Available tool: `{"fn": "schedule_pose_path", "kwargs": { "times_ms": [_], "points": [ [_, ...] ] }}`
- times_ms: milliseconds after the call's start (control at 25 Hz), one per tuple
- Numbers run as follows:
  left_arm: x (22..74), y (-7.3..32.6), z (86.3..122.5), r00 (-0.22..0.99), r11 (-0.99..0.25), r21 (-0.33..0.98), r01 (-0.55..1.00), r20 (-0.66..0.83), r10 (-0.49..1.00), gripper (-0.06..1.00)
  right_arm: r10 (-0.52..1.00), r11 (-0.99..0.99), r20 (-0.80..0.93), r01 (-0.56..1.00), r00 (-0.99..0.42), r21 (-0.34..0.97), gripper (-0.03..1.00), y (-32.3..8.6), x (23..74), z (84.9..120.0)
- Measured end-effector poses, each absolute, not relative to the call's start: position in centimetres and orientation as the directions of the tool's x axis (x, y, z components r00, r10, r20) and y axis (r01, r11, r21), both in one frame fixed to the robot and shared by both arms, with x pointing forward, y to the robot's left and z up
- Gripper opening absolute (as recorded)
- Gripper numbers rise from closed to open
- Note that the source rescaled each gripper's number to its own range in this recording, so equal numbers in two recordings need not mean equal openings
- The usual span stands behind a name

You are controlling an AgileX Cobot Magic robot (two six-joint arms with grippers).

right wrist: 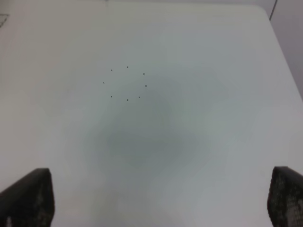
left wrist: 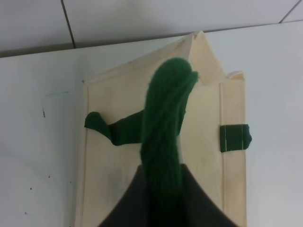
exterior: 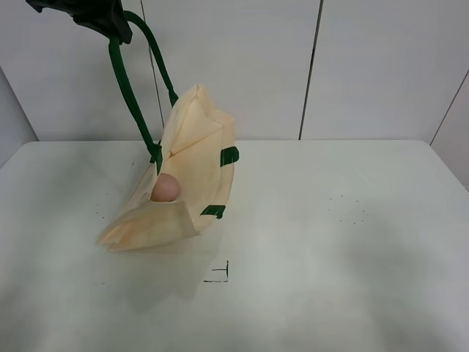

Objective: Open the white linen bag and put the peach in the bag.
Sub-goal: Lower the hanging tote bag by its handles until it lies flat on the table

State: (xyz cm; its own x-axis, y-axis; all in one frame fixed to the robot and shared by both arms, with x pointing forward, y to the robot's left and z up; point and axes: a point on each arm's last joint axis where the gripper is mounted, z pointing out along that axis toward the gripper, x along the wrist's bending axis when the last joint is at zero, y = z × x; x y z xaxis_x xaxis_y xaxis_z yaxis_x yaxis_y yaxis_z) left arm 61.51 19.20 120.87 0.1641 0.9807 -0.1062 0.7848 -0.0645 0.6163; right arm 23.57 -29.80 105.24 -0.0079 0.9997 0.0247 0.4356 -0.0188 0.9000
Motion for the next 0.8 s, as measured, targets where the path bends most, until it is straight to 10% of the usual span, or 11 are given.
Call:
{"fn": "schedule_pose_path", "kwargs": {
  "times_ms": [640, 800],
  "points": [
    [67.4, 16.2, 105.8, 0.168, -0.099, 0.316, 0.943, -0.2, 0.965, 0.02, 1.0, -0.018, 0.024, 0.434, -0.008, 0.901, 1.0, -29.8, 23.6, 105.2],
    [68.4, 15.8, 103.0, 0.173, -0.114, 0.28, 0.953, -0.196, 0.965, 0.41, 1.0, -0.018, 0.024, 0.434, -0.008, 0.901, 1.0, -29.8, 23.6, 105.2]
  ]
}}
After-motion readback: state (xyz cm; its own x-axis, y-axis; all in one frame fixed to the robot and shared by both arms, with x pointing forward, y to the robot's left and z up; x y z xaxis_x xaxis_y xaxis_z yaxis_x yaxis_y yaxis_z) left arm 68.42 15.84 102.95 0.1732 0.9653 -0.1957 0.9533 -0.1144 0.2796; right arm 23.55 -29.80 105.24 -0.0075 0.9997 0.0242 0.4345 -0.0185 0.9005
